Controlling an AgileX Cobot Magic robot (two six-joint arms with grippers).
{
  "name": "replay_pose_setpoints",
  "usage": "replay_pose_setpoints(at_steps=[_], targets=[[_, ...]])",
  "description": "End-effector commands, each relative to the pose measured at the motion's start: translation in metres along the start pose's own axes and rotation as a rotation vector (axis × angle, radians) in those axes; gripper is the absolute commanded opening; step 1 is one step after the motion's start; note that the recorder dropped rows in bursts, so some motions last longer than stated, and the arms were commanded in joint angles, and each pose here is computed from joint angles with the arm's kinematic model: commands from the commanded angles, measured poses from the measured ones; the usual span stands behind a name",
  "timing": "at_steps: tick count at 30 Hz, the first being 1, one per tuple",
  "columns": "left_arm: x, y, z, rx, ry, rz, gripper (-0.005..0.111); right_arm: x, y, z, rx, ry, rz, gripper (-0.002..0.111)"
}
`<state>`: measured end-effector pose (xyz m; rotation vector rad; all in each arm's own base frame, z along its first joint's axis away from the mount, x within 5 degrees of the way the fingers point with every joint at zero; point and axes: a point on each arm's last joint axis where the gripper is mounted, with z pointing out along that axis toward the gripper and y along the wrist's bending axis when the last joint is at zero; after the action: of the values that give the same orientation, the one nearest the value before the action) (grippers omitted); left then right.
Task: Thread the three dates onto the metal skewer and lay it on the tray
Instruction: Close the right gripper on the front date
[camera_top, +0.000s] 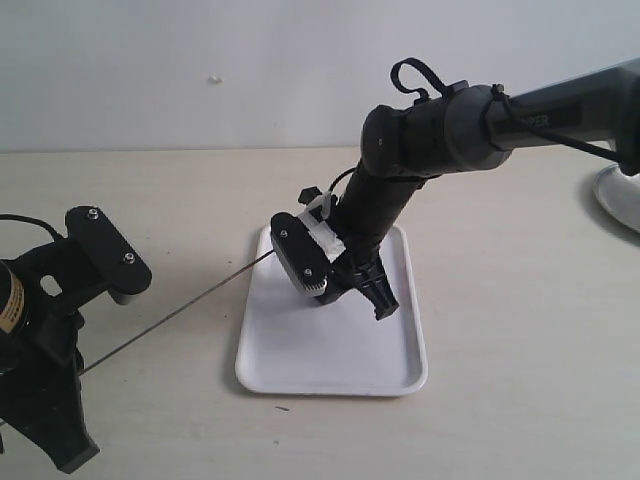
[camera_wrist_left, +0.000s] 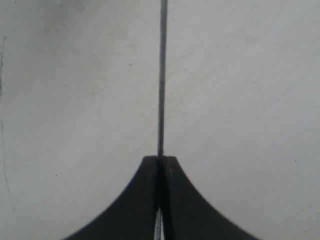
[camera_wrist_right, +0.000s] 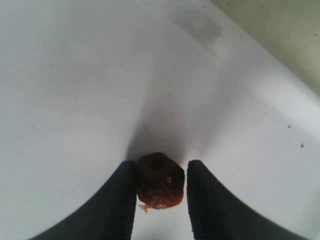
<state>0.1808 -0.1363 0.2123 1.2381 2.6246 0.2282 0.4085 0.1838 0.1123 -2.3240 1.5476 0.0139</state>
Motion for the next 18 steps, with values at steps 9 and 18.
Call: replay_pose_setpoints(at_steps=[9, 18], targets=[[0.001, 0.0, 0.0, 0.003, -0.001, -0.004, 0.0, 0.0, 0.0, 0.002, -0.01, 0.0, 0.008, 0.02], [0.001, 0.0, 0.0, 0.003, -0.001, -0.004, 0.0, 0.002, -0.005, -0.019, 0.025, 0.074, -0.017, 0.02]])
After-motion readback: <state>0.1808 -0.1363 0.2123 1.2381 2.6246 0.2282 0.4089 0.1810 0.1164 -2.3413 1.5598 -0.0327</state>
